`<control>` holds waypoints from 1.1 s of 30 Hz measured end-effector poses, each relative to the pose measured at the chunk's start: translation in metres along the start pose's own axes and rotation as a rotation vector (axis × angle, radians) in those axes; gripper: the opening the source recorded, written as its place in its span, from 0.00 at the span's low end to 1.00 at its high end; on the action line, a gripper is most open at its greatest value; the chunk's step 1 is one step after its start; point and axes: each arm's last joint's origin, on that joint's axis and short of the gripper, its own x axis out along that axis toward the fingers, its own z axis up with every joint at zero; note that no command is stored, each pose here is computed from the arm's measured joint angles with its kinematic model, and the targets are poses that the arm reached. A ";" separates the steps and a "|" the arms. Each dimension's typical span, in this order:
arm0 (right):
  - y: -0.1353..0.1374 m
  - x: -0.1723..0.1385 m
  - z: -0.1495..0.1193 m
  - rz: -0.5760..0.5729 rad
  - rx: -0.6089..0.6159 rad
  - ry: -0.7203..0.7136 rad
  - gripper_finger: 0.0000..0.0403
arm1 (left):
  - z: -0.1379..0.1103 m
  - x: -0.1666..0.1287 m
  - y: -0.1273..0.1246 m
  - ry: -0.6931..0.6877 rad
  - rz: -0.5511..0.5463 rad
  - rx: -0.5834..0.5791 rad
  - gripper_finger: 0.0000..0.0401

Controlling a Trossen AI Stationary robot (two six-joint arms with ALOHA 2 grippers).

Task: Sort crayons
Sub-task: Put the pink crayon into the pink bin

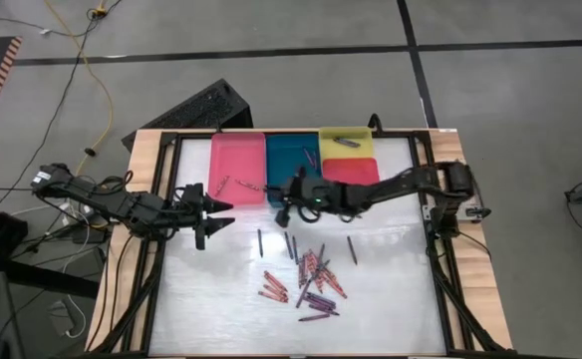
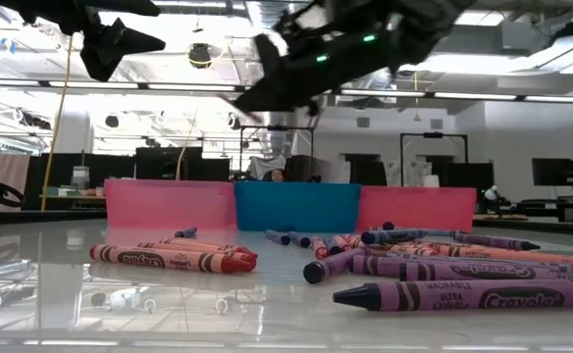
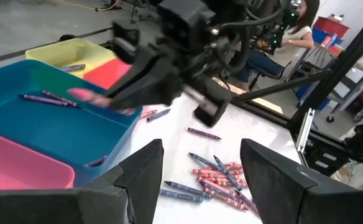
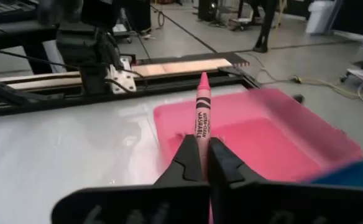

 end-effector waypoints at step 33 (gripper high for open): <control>-0.031 0.137 -0.033 -0.013 -0.067 0.285 0.13 | -0.004 -0.004 -0.008 0.022 -0.057 -0.017 0.51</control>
